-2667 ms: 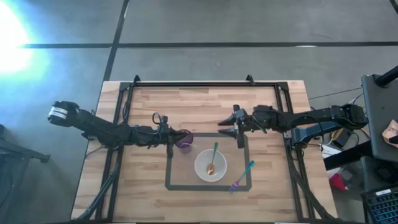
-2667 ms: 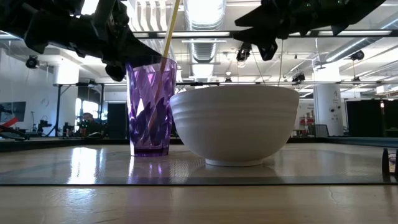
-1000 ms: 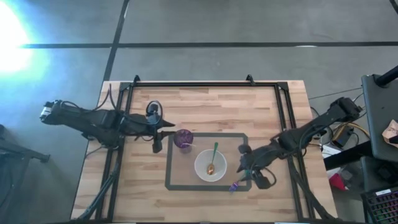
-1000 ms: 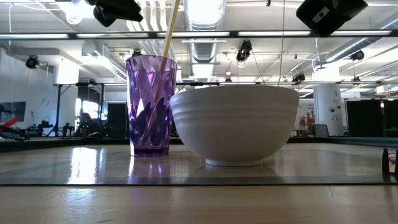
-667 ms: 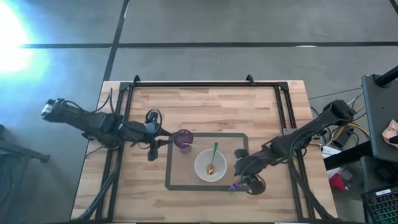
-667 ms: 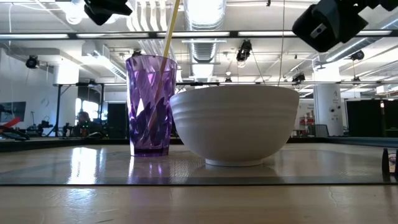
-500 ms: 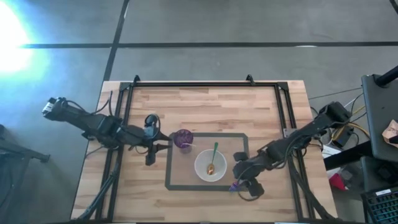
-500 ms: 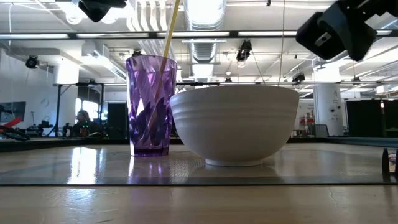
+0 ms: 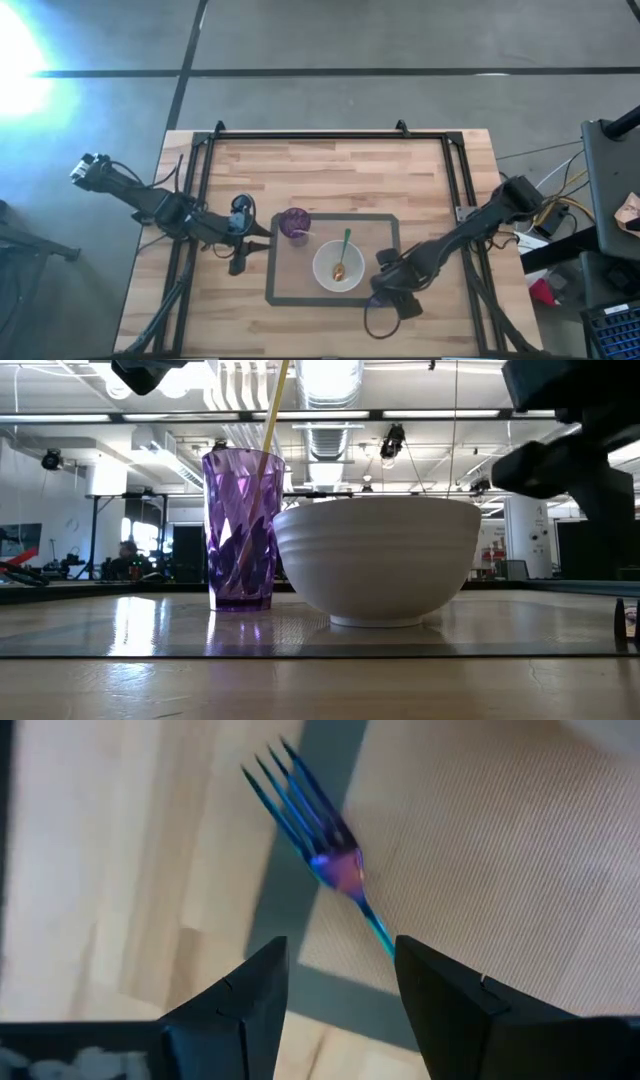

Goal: Pick & Place Utensil
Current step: Put the blue fork on the white bowl

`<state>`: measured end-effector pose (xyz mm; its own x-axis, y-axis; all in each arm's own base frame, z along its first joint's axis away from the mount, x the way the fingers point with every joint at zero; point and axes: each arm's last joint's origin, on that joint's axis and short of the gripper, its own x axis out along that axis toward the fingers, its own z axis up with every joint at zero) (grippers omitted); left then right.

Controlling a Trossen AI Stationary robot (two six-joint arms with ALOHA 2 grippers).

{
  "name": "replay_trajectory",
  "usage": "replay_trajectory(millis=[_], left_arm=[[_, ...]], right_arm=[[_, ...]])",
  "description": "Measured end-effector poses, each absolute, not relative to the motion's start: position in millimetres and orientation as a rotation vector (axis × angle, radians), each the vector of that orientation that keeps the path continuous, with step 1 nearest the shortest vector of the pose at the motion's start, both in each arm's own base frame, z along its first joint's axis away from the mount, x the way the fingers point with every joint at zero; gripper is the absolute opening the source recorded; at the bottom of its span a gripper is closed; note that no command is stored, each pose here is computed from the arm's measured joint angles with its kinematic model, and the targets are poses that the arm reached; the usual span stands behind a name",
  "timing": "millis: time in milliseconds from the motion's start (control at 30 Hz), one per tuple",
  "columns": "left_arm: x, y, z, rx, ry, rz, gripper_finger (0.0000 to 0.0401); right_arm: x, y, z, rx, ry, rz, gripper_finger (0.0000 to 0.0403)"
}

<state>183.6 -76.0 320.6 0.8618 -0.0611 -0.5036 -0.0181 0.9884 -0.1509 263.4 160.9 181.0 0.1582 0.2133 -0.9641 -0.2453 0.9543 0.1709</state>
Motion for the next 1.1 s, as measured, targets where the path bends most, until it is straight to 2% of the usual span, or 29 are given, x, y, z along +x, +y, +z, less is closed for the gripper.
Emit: replay_trajectory(millis=[433, 833, 1100], left_arm=[[184, -77, 320, -0.153, 0.531, -0.023, 0.0126], [185, -77, 320, -0.152, 0.528, -0.026, 0.0126], [185, -77, 320, -0.151, 0.528, -0.025, 0.0126]], right_arm=[[278, 167, 155, -0.164, 1.453, 0.273, 0.0178], [268, 159, 141, -0.214, 1.534, 0.221, 0.0176], [267, 159, 141, -0.198, 1.536, 0.211, 0.0132]])
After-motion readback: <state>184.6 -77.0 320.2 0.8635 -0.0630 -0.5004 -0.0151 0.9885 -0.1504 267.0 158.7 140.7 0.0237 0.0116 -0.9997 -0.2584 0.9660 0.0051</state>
